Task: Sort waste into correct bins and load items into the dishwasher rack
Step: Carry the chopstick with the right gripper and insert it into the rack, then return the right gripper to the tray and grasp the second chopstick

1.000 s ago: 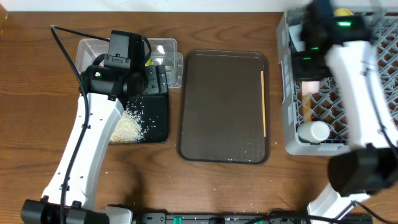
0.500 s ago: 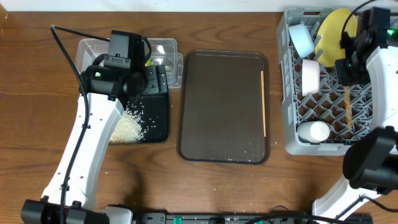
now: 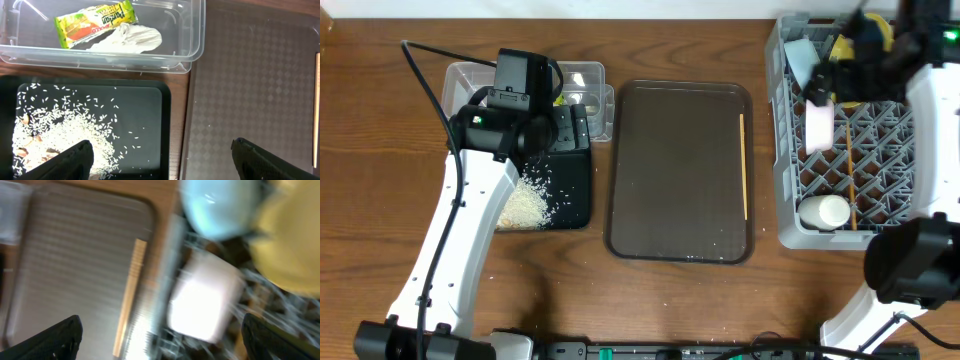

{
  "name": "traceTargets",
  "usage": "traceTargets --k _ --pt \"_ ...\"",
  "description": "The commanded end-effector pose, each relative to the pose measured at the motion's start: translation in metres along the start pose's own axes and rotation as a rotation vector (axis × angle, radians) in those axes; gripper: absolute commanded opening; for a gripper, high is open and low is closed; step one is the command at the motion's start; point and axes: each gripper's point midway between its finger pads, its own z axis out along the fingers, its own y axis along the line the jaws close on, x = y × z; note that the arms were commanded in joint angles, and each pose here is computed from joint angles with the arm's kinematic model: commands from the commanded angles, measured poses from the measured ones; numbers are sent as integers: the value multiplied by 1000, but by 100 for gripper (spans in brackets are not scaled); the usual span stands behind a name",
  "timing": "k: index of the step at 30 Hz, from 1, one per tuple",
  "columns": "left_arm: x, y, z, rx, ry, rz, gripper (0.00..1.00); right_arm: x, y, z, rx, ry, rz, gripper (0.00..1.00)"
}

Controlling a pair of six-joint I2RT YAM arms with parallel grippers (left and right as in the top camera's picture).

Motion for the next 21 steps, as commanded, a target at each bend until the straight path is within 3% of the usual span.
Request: traceTargets --k 1,4,6,8,14,21 --pt "2 4 3 -17 10 -5 90 -6 61 13 -74 3 -21 94" --pt "2 4 3 -17 10 -5 90 -4 77 36 57 17 28 86" --pt "2 4 3 -17 10 -5 90 4 80 55 173 19 91 68" --pt "2 4 3 -17 10 -5 91 14 83 71 229 24 127 60" --pt "2 4 3 -17 10 -5 90 50 82 120 241 65 142 54" --pt "2 4 3 -17 10 -5 91 75 75 144 248 93 151 51"
